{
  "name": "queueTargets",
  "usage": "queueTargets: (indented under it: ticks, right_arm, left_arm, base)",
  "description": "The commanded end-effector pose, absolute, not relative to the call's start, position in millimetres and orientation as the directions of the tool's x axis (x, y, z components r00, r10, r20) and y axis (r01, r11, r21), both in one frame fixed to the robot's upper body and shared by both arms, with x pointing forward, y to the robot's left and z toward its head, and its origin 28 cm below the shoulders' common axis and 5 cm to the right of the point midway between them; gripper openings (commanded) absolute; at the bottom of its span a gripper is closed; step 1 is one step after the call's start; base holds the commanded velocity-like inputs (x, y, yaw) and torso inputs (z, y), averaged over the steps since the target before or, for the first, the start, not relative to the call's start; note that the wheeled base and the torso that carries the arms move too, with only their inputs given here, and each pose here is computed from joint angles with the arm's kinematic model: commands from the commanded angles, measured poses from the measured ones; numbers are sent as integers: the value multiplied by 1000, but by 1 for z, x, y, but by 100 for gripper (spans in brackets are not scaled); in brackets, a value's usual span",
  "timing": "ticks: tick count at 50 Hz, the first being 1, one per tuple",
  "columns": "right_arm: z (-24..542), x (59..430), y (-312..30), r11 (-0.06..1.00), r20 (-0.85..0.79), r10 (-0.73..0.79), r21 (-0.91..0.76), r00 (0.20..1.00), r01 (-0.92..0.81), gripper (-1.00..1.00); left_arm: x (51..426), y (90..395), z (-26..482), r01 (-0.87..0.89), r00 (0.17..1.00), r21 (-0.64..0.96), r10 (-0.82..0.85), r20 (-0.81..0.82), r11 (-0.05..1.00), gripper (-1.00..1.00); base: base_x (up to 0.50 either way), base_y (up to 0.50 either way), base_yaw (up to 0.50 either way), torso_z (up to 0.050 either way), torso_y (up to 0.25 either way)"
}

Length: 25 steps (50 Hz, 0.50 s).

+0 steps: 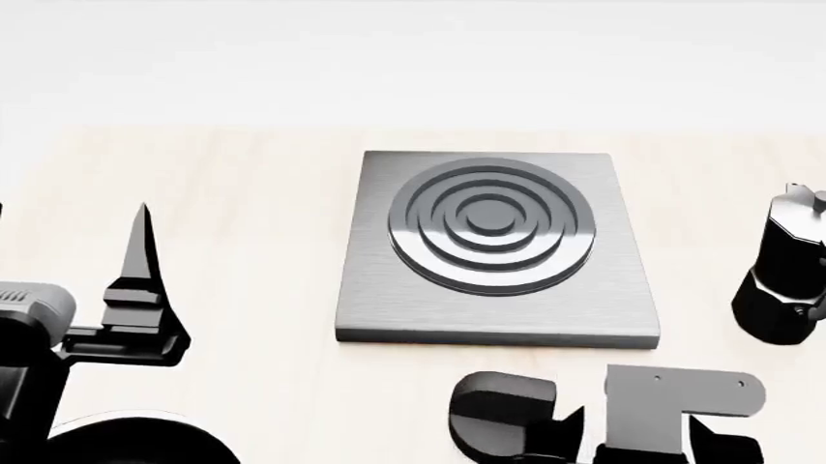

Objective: Turn on the stove.

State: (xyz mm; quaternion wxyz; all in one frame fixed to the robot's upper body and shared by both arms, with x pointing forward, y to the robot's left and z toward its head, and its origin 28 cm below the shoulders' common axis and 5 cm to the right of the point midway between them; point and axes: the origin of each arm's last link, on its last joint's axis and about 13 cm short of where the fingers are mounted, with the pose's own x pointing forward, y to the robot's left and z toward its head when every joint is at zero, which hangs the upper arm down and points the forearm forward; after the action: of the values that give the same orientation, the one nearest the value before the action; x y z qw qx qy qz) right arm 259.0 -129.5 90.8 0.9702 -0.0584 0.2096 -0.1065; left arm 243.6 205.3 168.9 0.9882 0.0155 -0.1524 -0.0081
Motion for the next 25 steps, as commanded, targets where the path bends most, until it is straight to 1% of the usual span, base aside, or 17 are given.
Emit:
queueTargets:
  ticks: [1,15,25]
  right_arm:
    - [100,253,-133,966,-367,-251,-149,896,209,100]
    - [116,246,-130,966,-310,-247,-155,918,208,100]
    - [131,241,-124,967,-241,-231,-166,943,194,100]
  left_arm:
    - [243,205,169,11,953,34,-21,301,999,100]
    - [243,205,168,10,954,37,-21,300,999,100]
    - [244,205,168,9,954,35,-19,300,999,100]
  base:
    - [0,0,0,0,0]
    - [0,0,0,0,0]
    - [0,0,0,0,0]
